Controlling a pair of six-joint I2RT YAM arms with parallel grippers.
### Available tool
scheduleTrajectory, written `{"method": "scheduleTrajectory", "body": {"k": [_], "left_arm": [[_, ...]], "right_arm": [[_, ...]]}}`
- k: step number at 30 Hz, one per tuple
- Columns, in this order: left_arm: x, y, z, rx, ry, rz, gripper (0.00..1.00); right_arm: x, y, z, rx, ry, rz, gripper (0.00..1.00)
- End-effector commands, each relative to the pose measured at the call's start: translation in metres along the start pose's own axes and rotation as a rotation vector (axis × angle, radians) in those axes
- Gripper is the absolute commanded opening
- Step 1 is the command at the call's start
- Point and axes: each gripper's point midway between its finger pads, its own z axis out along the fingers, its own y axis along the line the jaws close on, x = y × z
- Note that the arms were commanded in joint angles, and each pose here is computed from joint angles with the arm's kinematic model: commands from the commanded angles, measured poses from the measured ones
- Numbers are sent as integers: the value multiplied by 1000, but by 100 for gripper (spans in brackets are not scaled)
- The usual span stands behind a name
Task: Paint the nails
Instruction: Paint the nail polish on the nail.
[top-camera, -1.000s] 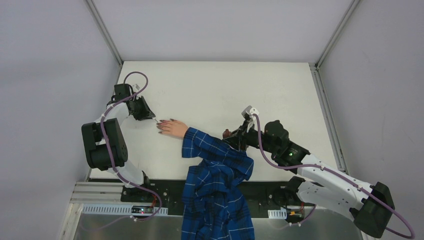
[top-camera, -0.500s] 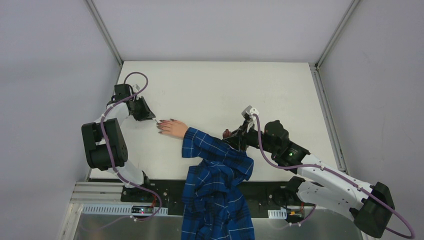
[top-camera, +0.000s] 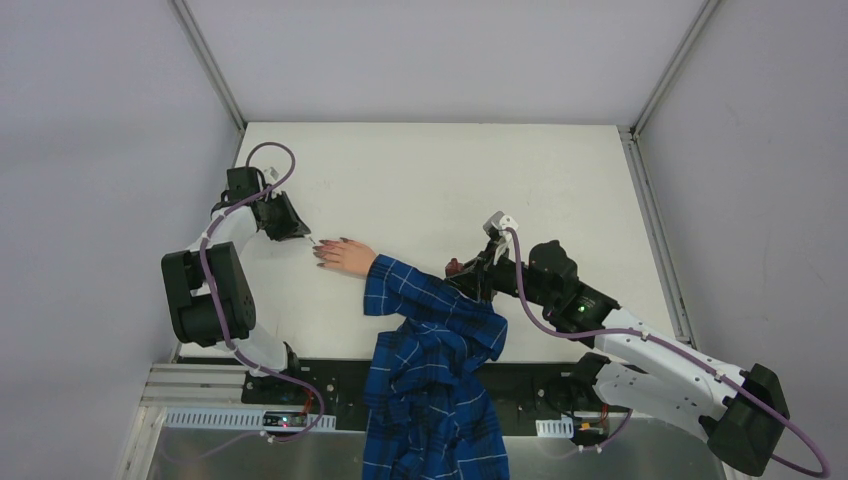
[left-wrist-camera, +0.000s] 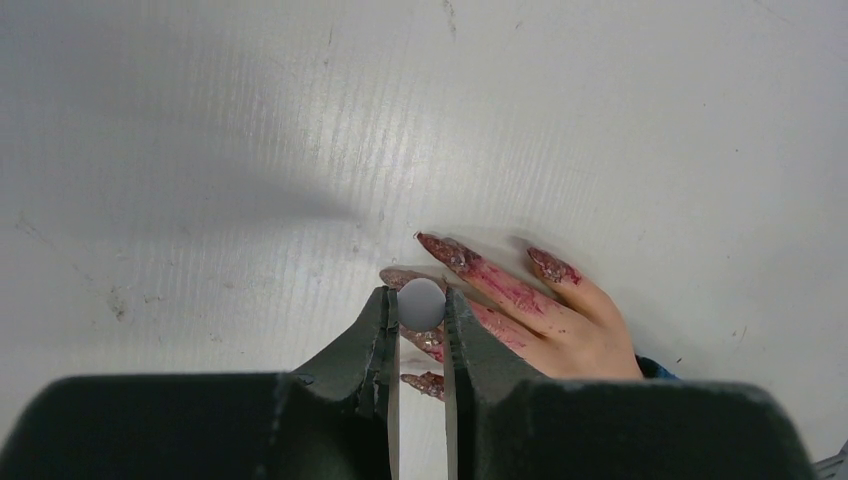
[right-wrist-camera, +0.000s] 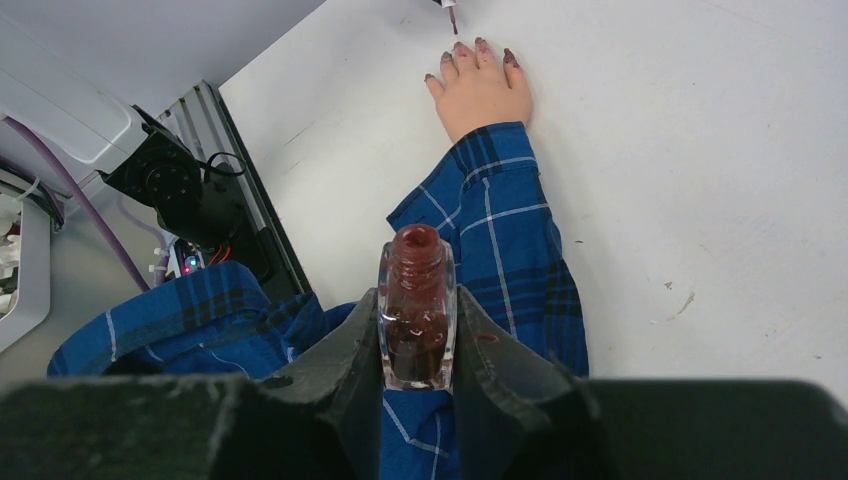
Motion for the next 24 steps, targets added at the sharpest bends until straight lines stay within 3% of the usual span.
{"method": "scheduleTrajectory", "body": {"k": [1, 24], "left_arm": [[3, -9, -4, 31, 7, 23, 0], [4, -5, 9, 27, 43, 10, 0]], "right_arm": [[-16, 4, 1, -21, -60, -21, 0], [-15, 3, 1, -16, -57, -22, 0]]}}
